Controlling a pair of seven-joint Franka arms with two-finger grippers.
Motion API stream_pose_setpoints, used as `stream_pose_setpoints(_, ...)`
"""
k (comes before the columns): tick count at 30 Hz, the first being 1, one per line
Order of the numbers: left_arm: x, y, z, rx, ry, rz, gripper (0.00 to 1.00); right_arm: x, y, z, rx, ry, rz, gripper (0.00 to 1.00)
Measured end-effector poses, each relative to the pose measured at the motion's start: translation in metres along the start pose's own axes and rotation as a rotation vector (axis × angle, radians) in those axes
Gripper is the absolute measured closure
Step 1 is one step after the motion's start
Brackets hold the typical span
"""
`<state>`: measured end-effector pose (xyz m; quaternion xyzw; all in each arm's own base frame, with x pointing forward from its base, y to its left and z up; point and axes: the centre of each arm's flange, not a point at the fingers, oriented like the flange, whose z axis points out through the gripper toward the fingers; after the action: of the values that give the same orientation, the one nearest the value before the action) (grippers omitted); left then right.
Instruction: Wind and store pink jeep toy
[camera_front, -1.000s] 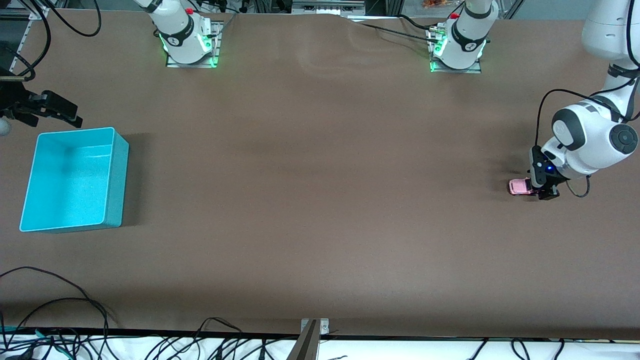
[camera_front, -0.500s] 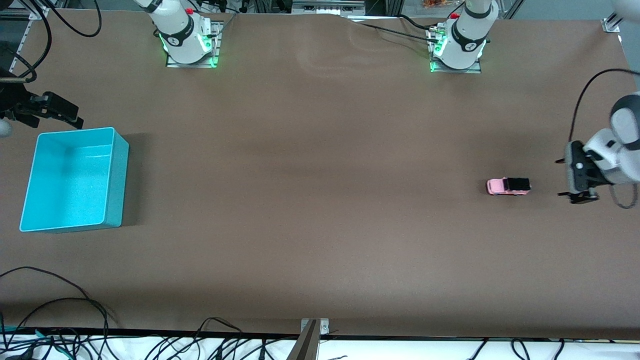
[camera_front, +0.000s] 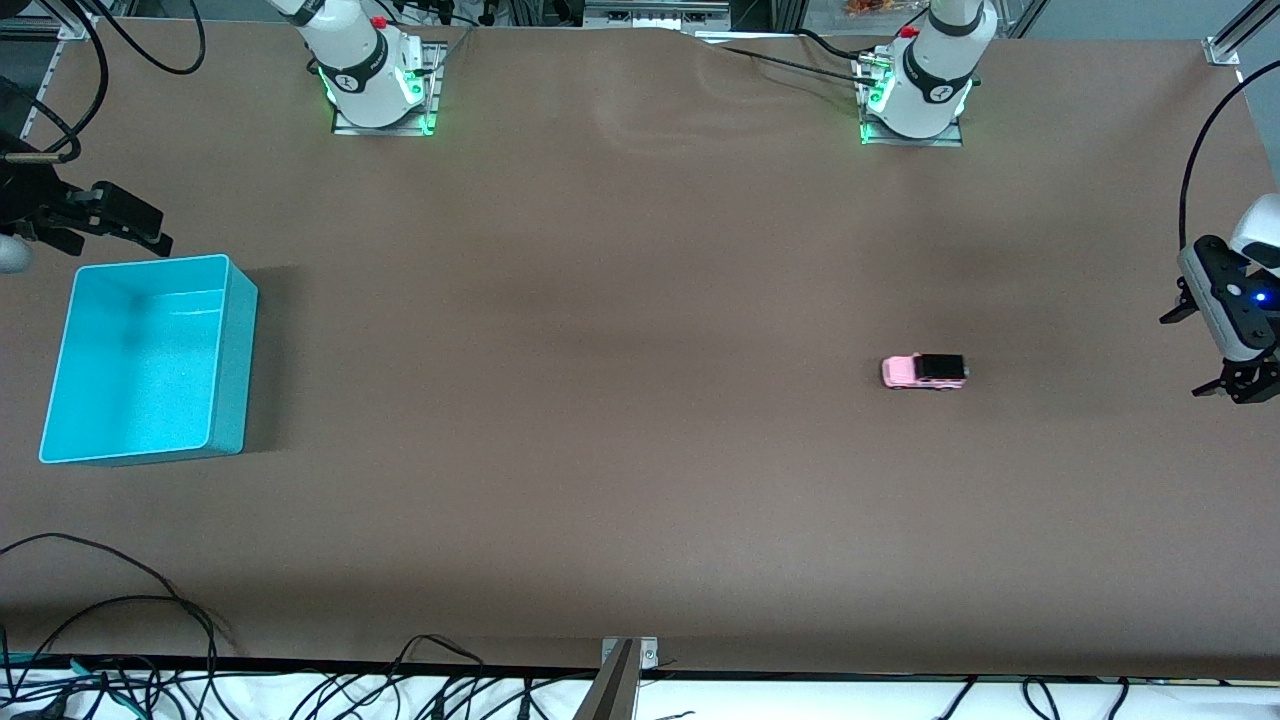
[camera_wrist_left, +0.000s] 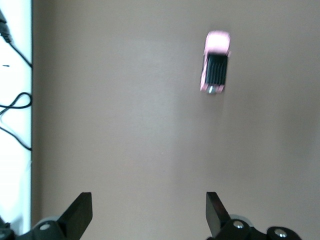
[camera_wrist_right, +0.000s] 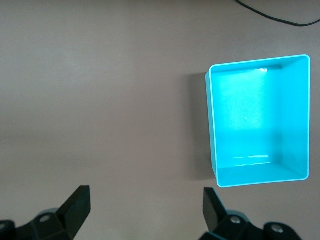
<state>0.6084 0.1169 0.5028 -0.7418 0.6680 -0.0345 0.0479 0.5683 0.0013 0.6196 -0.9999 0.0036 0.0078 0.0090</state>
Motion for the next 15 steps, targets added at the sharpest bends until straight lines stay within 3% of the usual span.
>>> stream_pose_setpoints(15, 0.048, 0.003, -0.043, 0.085, -0.033, -0.136, 0.00, 0.000, 0.000, 0.000, 0.000, 0.000, 0.000, 0.00)
